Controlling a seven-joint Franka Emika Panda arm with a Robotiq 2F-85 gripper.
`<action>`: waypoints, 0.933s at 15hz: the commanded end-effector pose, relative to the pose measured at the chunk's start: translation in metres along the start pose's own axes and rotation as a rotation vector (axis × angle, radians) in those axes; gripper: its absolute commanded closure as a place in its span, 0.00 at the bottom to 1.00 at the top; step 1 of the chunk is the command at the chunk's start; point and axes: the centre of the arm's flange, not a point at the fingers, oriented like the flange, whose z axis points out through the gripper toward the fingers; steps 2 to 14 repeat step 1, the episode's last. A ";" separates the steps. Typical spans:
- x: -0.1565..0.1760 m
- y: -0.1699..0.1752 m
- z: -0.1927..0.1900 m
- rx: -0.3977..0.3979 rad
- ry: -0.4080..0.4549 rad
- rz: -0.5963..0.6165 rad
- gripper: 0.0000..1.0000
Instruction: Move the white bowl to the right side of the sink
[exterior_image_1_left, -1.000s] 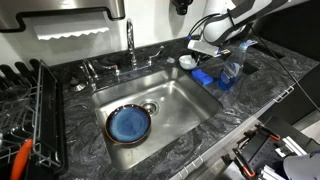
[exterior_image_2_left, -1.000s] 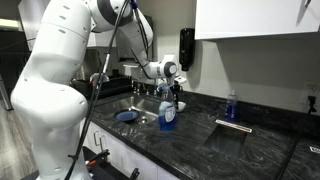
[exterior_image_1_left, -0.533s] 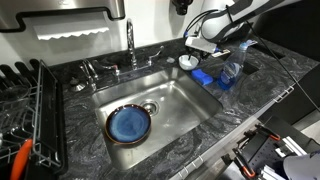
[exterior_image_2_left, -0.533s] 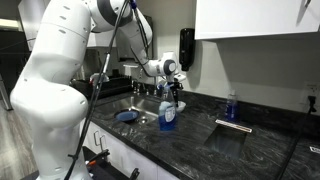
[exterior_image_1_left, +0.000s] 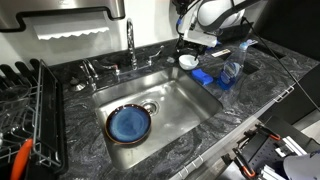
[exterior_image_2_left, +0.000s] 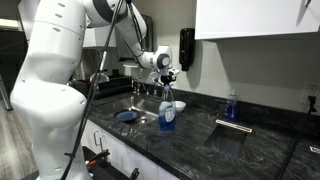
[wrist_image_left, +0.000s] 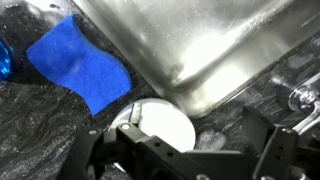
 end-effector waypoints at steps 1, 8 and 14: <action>-0.016 0.001 -0.025 -0.035 -0.083 -0.110 0.00; -0.016 0.001 -0.025 -0.035 -0.083 -0.110 0.00; -0.016 0.001 -0.025 -0.035 -0.083 -0.110 0.00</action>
